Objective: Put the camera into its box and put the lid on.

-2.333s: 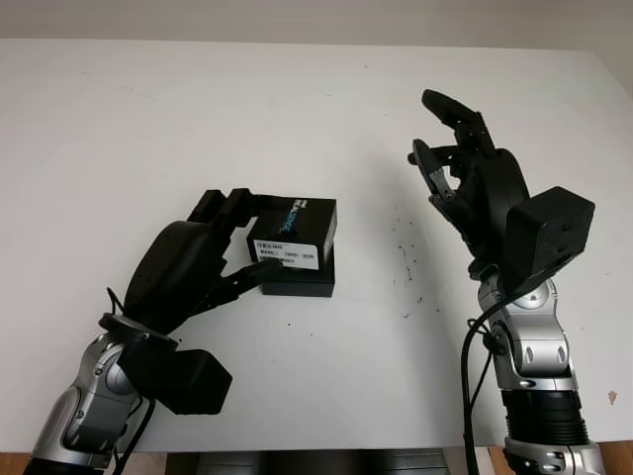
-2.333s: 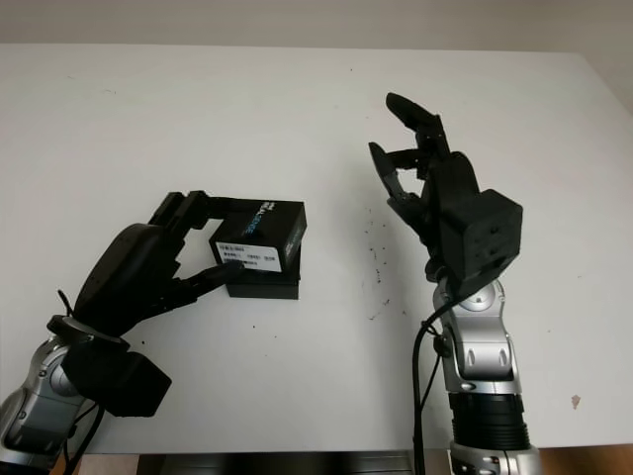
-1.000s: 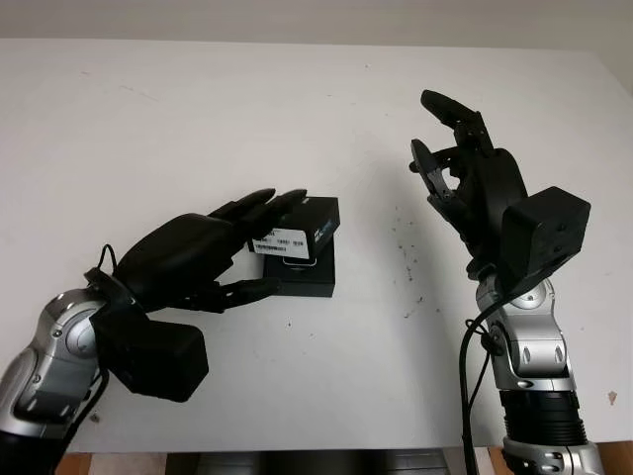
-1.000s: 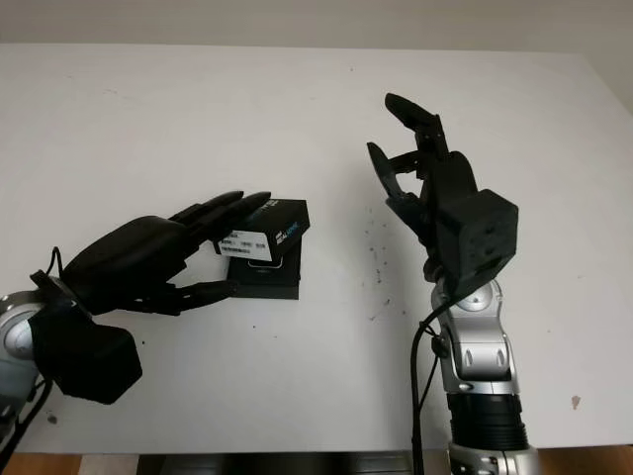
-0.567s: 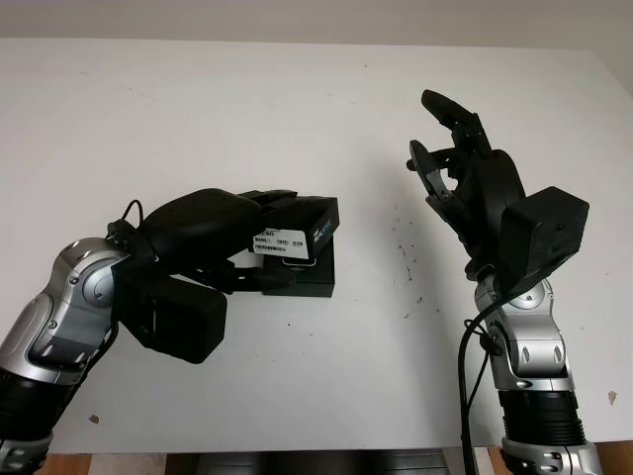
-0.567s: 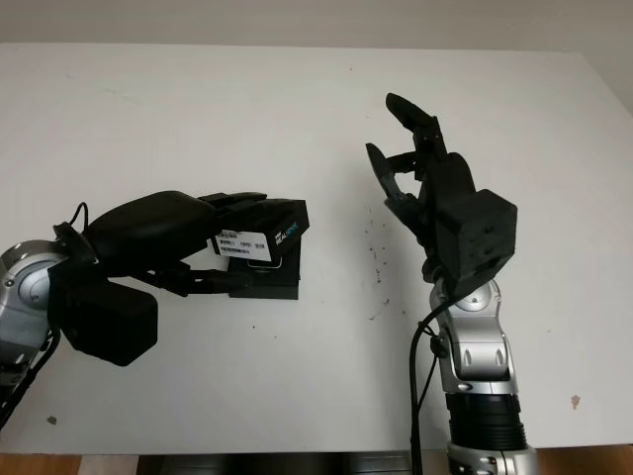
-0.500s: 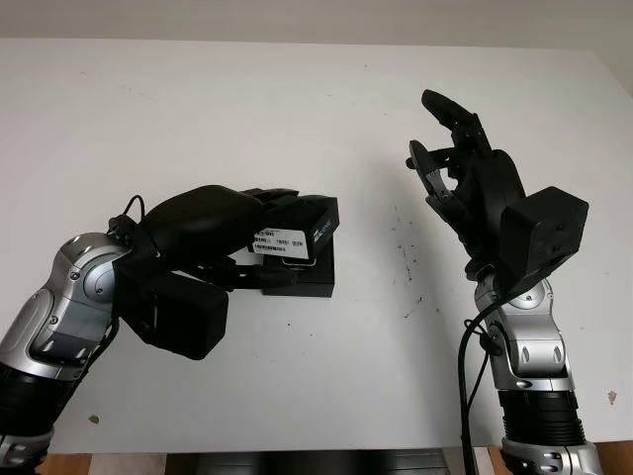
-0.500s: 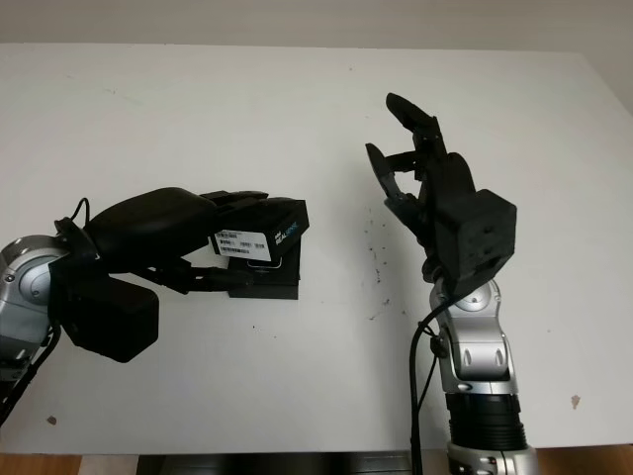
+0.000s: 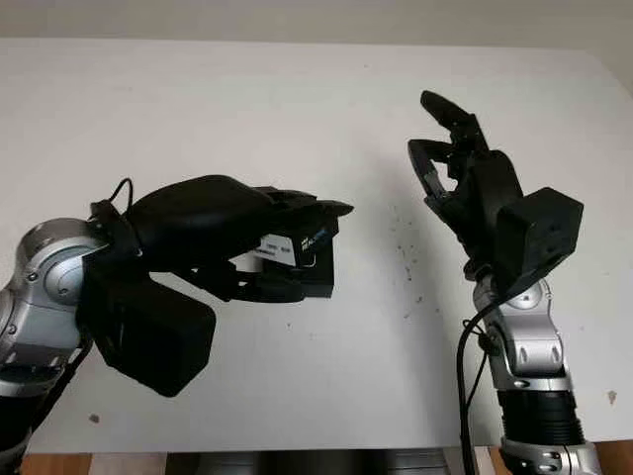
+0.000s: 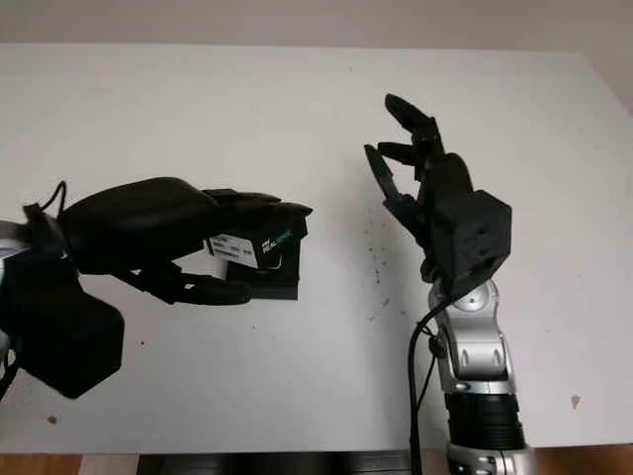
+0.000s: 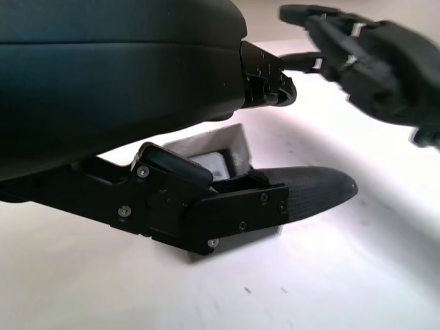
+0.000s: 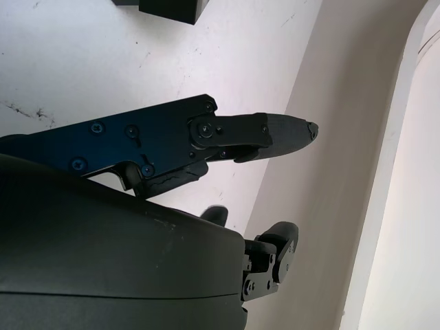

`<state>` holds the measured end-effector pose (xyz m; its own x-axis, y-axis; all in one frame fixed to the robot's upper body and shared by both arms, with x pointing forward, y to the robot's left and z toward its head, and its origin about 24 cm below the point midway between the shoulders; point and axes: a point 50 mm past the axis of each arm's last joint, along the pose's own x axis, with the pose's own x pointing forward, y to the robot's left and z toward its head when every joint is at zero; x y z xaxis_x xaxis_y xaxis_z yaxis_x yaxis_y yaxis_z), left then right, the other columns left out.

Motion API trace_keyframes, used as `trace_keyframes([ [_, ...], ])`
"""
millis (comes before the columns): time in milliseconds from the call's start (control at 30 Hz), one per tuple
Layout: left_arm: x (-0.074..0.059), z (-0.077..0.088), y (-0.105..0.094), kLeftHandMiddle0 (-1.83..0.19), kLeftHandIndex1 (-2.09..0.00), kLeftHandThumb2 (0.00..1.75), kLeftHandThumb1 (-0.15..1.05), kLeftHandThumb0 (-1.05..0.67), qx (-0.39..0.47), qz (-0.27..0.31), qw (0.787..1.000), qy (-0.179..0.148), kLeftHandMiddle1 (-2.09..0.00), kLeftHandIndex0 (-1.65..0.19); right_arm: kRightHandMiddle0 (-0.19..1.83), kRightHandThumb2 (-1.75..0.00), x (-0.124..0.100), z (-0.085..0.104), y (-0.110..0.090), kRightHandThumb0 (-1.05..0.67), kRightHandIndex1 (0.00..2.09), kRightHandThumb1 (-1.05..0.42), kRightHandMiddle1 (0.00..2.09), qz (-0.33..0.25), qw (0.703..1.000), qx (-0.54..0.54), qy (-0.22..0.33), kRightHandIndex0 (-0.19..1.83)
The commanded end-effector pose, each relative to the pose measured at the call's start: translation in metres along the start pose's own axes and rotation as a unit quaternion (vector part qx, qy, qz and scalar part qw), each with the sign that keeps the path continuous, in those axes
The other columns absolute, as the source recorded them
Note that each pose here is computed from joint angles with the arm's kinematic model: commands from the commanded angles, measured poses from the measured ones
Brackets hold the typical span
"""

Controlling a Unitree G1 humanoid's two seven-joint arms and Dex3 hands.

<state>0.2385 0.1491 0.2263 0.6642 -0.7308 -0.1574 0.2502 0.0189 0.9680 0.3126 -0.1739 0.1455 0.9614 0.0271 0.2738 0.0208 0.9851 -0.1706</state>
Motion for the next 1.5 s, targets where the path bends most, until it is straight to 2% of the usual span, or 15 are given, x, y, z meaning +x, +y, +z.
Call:
trace_keyframes([
  [0,-0.007,0.011,0.001,-0.15,-0.18,0.61,1.05,-0.78,-0.002,0.006,1.000,-0.011,-0.06,-0.05,0.03,-0.32,0.000,0.003,0.001,-0.58,1.10,-1.05,0.52,-0.001,1.000,0.000,-0.006,-0.16],
  [67,-0.011,0.018,0.000,-0.15,-0.18,0.62,1.05,-0.77,-0.019,0.016,0.999,-0.020,-0.06,-0.05,0.03,-0.32,0.000,0.003,0.001,-0.59,1.03,-1.05,0.52,-0.003,1.000,-0.001,-0.005,-0.17],
  [100,-0.013,0.021,0.000,-0.15,-0.19,0.62,1.05,-0.77,-0.028,0.019,0.999,-0.025,-0.06,-0.05,0.04,-0.32,0.000,0.003,0.001,-0.59,1.35,-1.05,0.51,-0.003,1.000,0.000,-0.003,-0.18],
  [233,-0.018,0.028,-0.001,-0.15,-0.19,0.63,1.05,-0.76,-0.059,0.019,0.997,-0.035,-0.06,-0.03,0.03,-0.32,0.000,0.004,0.003,-0.58,0.86,-1.05,0.49,-0.004,1.000,0.000,-0.004,-0.13],
  [333,-0.019,0.030,-0.002,-0.16,-0.19,0.63,1.05,-0.75,-0.076,0.014,0.996,-0.048,-0.06,-0.03,0.03,-0.33,0.000,0.004,0.003,-0.57,0.92,-1.05,0.49,-0.005,1.000,0.006,-0.004,-0.17],
  [367,-0.019,0.030,-0.001,-0.18,-0.20,0.62,1.05,-0.75,-0.083,0.019,0.995,-0.055,-0.07,-0.04,0.04,-0.32,0.000,0.004,0.003,-0.57,1.59,-1.05,0.48,-0.006,1.000,0.006,-0.003,-0.18],
  [467,-0.017,0.024,0.006,-0.18,-0.21,0.54,1.05,-0.69,-0.088,0.069,0.991,-0.079,-0.07,-0.05,0.04,-0.32,0.000,0.004,0.003,-0.57,1.01,-1.05,0.47,-0.005,1.000,0.003,-0.002,-0.19],
  [567,-0.014,0.006,0.024,-0.29,-0.26,0.35,1.05,-0.64,-0.100,0.152,0.981,-0.074,-0.14,-0.10,0.04,-0.33,0.001,0.004,0.003,-0.57,0.47,-1.05,0.48,-0.004,1.000,-0.006,-0.005,-0.08],
  [633,-0.012,-0.007,0.036,-0.06,-0.49,0.19,1.05,-0.61,-0.088,0.186,0.977,-0.060,-0.71,-0.05,0.04,-0.33,0.001,0.003,0.003,-0.58,0.37,-1.05,0.49,-0.003,1.000,-0.004,-0.006,0.02],
  [700,-0.010,-0.021,0.050,0.01,-0.62,0.09,1.02,-0.59,-0.080,0.192,0.977,-0.045,-0.75,0.03,0.04,-0.33,0.001,0.004,0.003,-0.57,0.30,-1.05,0.50,-0.003,1.000,-0.006,-0.007,-0.02],
  [800,-0.006,-0.042,0.071,-0.08,-0.48,0.06,1.01,-0.71,-0.039,0.163,0.986,0.002,-0.31,0.04,0.04,-0.34,0.002,0.004,0.002,-0.57,0.26,-1.05,0.50,0.000,1.000,-0.011,-0.011,-0.02],
  [900,0.002,-0.060,0.090,-0.09,-0.31,0.03,0.93,-0.78,-0.040,0.123,0.991,0.031,-0.10,0.01,0.04,-0.34,0.003,0.004,0.001,-0.57,0.25,-1.05,0.49,0.002,1.000,-0.008,-0.011,0.00],
  [1167,0.030,-0.083,0.094,-0.03,-0.17,0.05,0.86,-0.86,0.000,-0.012,0.995,0.095,-0.05,0.02,0.02,-0.32,0.003,0.006,0.000,-0.59,0.28,-1.05,0.49,0.008,1.000,0.005,-0.008,0.11],
  [1433,0.049,-0.084,0.085,0.05,-0.09,0.05,0.83,-0.87,0.009,-0.095,0.991,0.097,-0.03,0.08,0.03,-0.33,0.002,0.005,0.001,-0.57,0.27,-1.05,0.48,0.004,1.000,0.003,-0.008,0.06],
  [1467,0.050,-0.084,0.085,0.06,-0.08,0.05,0.84,-0.87,0.011,-0.104,0.990,0.098,-0.03,0.09,0.03,-0.33,0.002,0.005,0.001,-0.57,0.41,-1.05,0.48,0.003,1.000,0.002,-0.008,0.13],
])
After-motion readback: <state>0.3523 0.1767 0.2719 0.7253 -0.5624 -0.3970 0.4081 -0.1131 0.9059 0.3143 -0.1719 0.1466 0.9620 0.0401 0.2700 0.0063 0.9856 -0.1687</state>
